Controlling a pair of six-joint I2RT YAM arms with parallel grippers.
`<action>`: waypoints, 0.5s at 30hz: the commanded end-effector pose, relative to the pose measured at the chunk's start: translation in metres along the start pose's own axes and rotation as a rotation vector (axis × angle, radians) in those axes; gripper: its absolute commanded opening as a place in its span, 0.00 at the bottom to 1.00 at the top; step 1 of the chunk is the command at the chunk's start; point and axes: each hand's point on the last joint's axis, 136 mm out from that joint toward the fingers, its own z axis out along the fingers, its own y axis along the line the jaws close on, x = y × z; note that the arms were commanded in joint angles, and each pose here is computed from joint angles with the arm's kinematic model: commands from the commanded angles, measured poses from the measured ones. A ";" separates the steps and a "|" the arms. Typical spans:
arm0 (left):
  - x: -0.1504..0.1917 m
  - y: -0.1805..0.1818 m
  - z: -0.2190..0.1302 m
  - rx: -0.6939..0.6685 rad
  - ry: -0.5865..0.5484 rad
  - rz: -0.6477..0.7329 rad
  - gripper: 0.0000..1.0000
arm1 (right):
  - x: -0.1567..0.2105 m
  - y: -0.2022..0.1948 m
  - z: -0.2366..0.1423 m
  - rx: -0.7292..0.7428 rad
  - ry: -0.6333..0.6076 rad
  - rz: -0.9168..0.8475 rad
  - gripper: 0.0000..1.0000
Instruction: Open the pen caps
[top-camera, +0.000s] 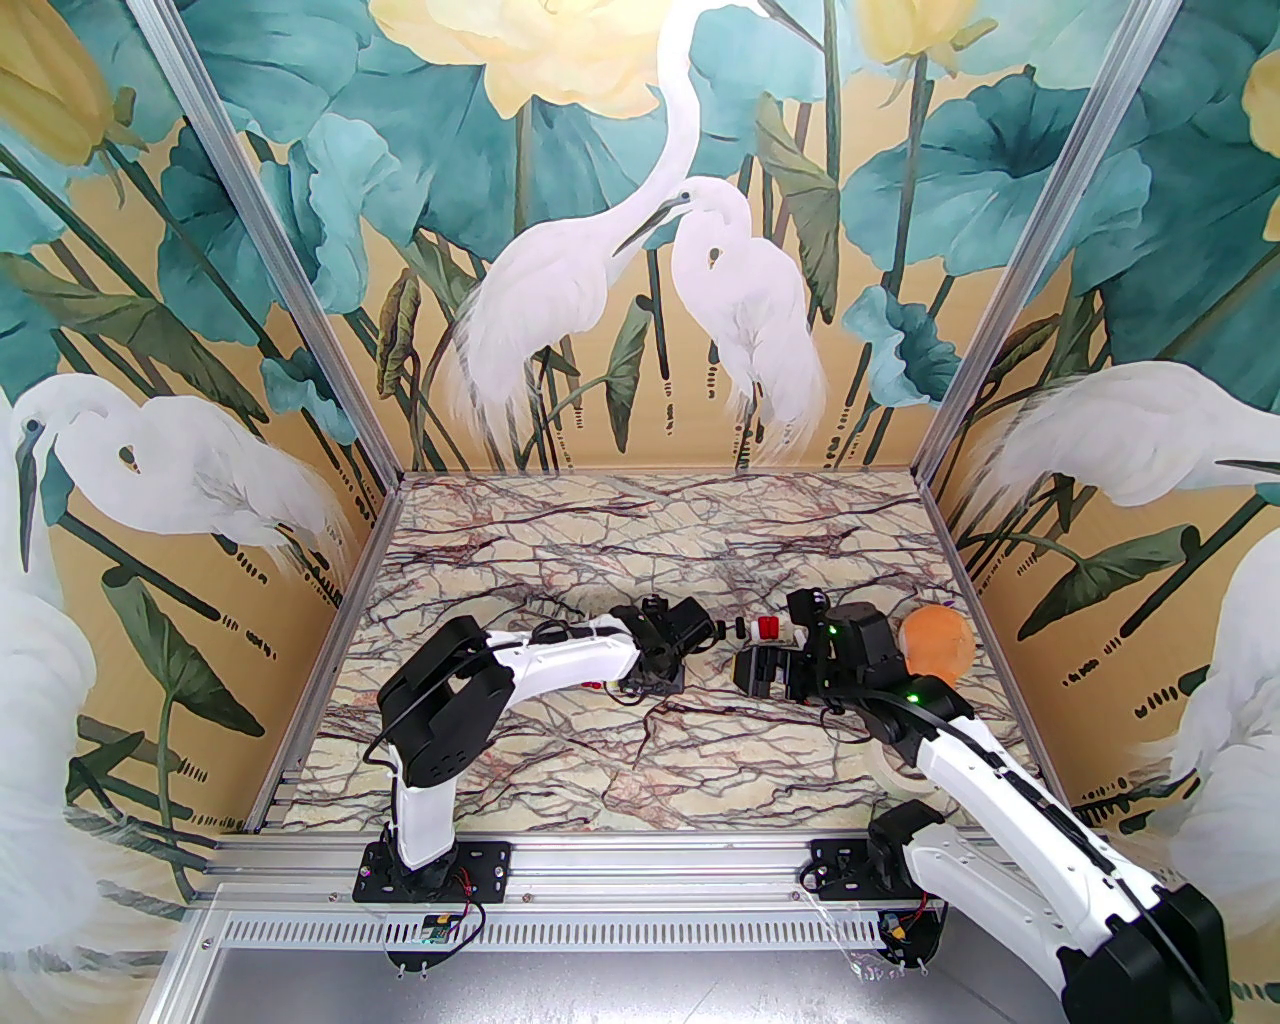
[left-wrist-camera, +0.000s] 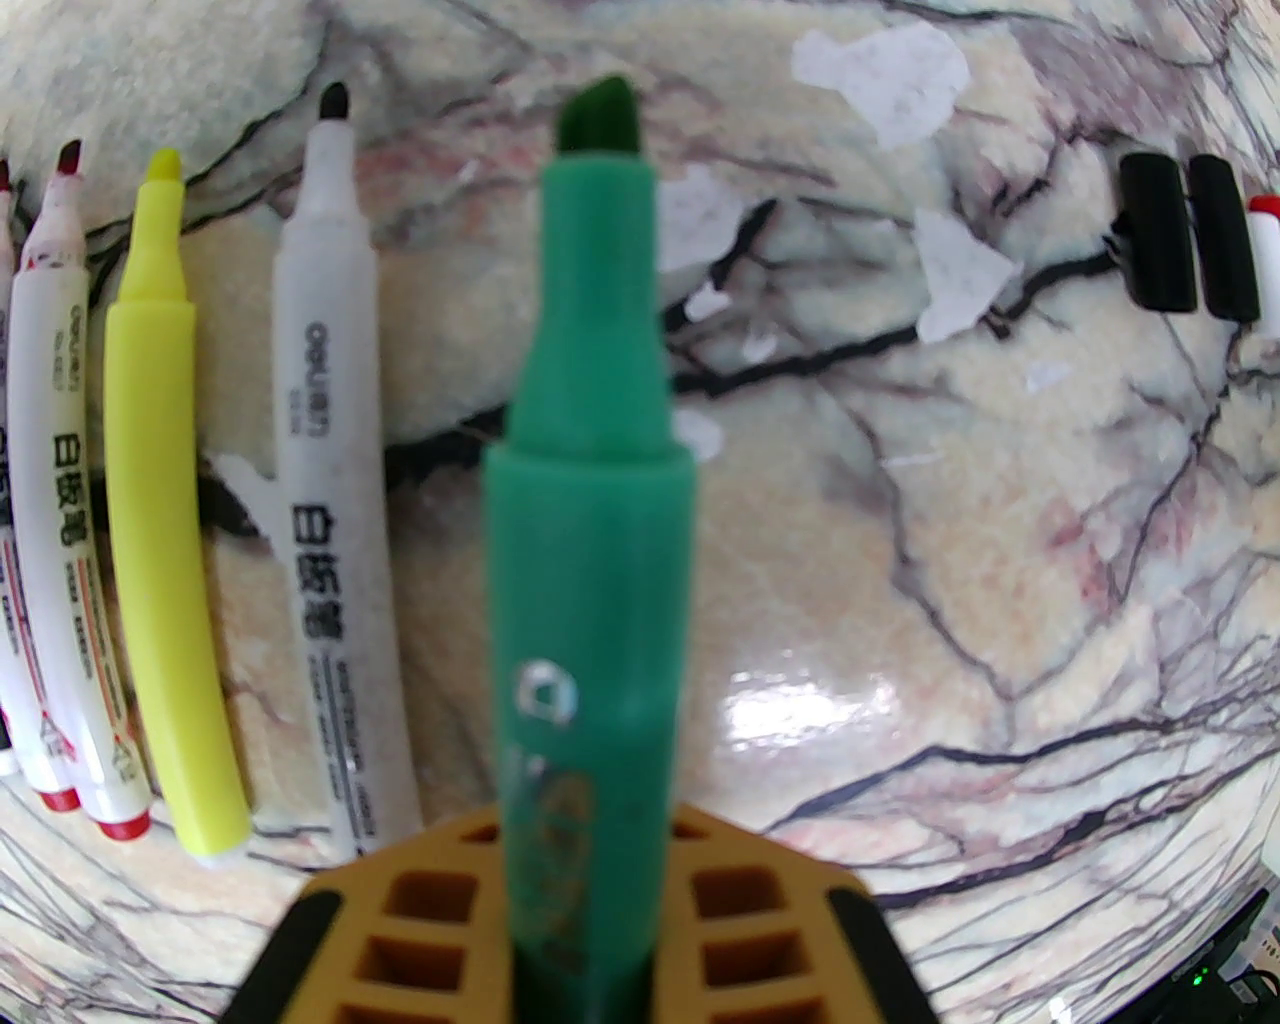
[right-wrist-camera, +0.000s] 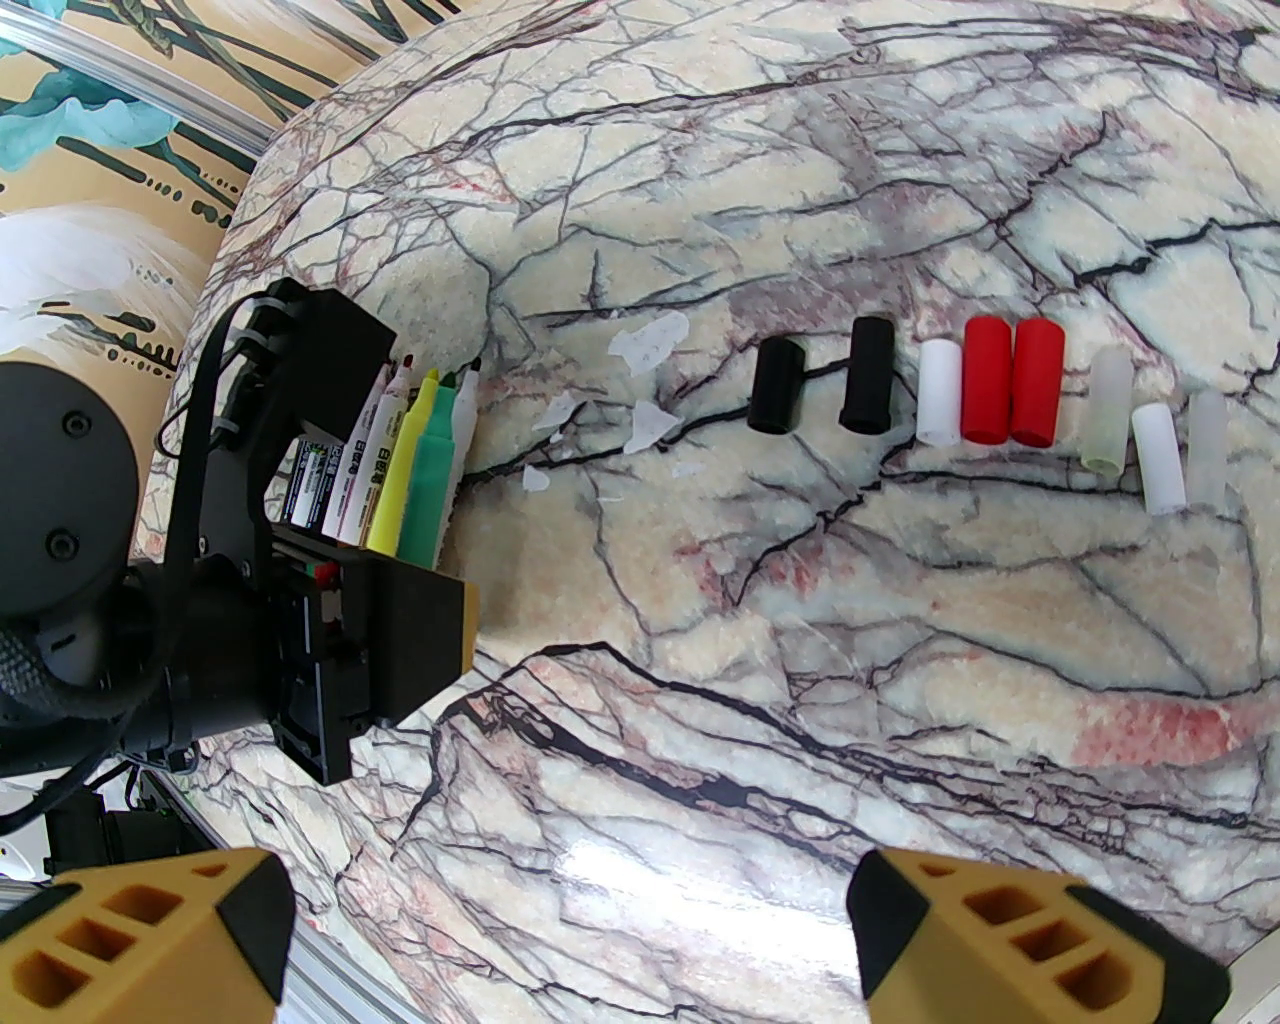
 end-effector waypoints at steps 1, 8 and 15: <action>0.001 0.004 0.003 -0.053 0.003 -0.007 0.21 | 0.003 -0.001 0.001 0.001 -0.002 0.016 0.99; 0.002 0.006 0.005 -0.085 0.010 0.001 0.28 | 0.008 -0.004 0.002 0.003 0.004 0.027 1.00; -0.001 0.008 -0.001 -0.096 0.000 -0.001 0.30 | 0.009 -0.005 0.002 0.006 0.003 0.029 1.00</action>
